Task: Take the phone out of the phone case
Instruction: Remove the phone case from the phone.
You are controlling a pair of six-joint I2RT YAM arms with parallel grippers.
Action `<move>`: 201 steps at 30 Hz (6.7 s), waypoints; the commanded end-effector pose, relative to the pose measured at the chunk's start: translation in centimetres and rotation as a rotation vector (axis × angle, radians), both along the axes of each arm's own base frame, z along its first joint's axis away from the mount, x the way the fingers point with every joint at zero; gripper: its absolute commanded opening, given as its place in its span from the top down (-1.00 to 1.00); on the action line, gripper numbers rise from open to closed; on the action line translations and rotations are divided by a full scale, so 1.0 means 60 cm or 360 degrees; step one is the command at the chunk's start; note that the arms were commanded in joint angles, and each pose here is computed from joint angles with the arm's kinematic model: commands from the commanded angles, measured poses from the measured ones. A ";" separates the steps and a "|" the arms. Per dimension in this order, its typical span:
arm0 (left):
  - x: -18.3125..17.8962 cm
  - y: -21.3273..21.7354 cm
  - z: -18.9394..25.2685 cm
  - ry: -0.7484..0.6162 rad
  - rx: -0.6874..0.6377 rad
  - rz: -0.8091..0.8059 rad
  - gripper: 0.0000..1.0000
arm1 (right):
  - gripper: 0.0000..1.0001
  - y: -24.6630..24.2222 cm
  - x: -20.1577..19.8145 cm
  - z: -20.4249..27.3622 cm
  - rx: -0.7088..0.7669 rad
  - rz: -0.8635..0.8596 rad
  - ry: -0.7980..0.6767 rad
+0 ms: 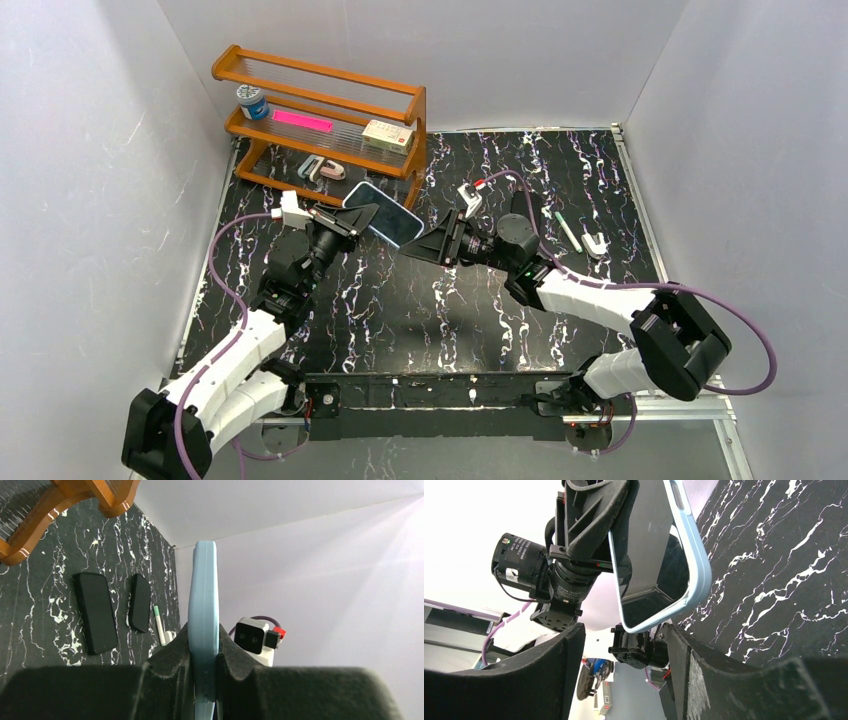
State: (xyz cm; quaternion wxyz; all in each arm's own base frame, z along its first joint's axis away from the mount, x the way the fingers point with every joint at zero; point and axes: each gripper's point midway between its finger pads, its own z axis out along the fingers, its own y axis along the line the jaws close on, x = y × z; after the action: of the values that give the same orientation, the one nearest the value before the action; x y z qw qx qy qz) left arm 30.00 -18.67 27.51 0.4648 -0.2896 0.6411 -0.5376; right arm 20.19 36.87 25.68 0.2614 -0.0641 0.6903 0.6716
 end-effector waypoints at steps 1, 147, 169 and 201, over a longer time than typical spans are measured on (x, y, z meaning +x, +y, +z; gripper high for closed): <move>0.000 0.013 0.077 -0.0185 -0.0177 0.0058 1.00 | -0.30 0.008 0.011 0.047 0.0163 -0.0090 -0.0090; -0.149 -0.151 0.174 -0.0731 0.0257 -0.1609 1.00 | 0.89 -0.076 0.136 0.118 -0.0671 -0.0068 -0.2148; 0.008 -0.104 0.132 -0.0602 0.0492 -0.0771 1.00 | -0.47 -0.165 0.041 0.108 -0.0458 -0.0415 -0.0891; -0.009 -0.106 0.139 -0.0433 0.0040 -0.0755 1.00 | -0.08 -0.121 0.049 0.086 -0.0128 -0.0374 -0.0094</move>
State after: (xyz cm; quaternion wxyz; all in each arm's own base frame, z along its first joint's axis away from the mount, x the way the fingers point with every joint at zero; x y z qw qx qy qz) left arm 31.00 -25.19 31.23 0.3790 -0.0751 0.6810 -0.6220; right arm 22.71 30.17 30.28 0.3321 -0.0230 0.7189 0.6102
